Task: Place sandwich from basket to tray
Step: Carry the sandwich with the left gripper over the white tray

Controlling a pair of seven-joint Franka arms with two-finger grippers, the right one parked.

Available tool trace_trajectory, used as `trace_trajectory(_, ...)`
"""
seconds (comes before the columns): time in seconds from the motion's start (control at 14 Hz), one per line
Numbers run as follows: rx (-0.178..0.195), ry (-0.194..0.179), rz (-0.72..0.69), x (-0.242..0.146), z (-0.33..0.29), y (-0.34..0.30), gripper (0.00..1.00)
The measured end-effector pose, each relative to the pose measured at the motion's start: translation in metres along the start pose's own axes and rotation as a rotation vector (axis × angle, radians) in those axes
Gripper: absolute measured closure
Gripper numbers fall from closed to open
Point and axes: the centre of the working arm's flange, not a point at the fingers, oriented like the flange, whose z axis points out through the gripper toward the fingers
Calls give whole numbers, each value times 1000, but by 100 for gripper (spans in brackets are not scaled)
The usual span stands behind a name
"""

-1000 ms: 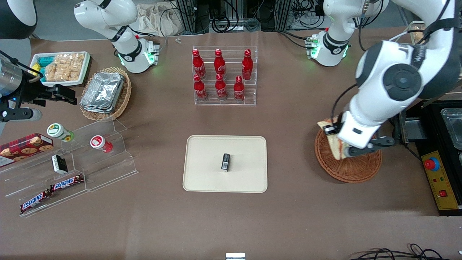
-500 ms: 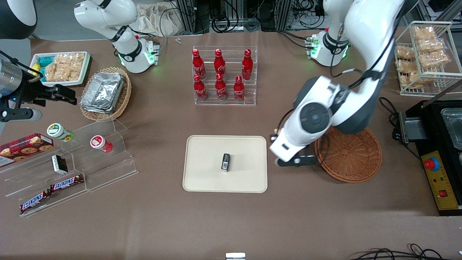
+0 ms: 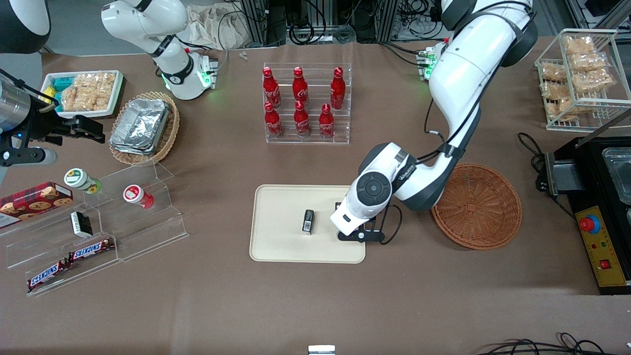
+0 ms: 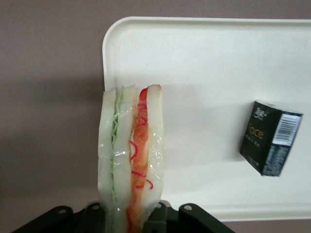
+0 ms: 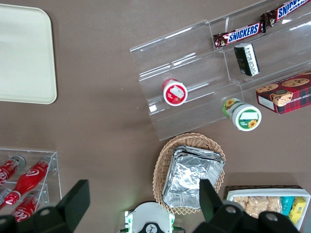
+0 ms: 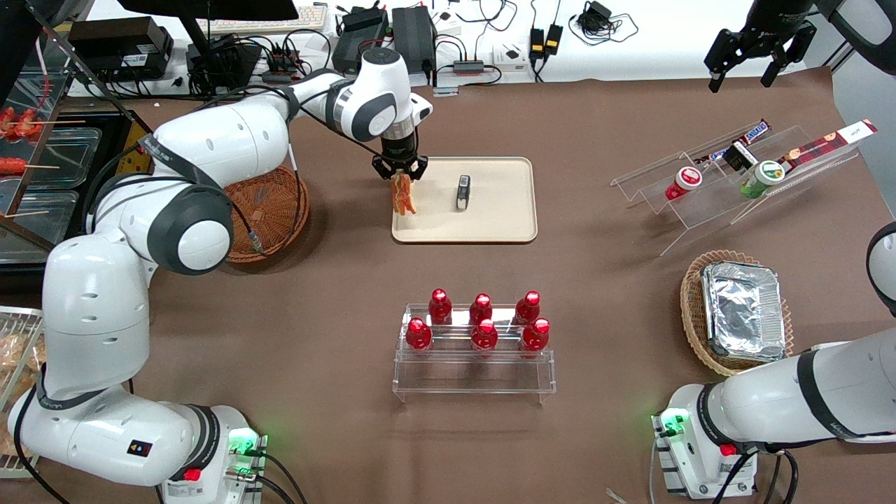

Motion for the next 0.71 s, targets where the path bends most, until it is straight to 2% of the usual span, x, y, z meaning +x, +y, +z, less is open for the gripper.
trace_trajectory(0.36, 2, 30, 43, -4, 26, 17, 80)
trace_trajectory(0.57, 23, 38, 65, -2, 45, 15, 80)
trace_trajectory(0.71, 19, 45, 67, -1, 45, 15, 80)
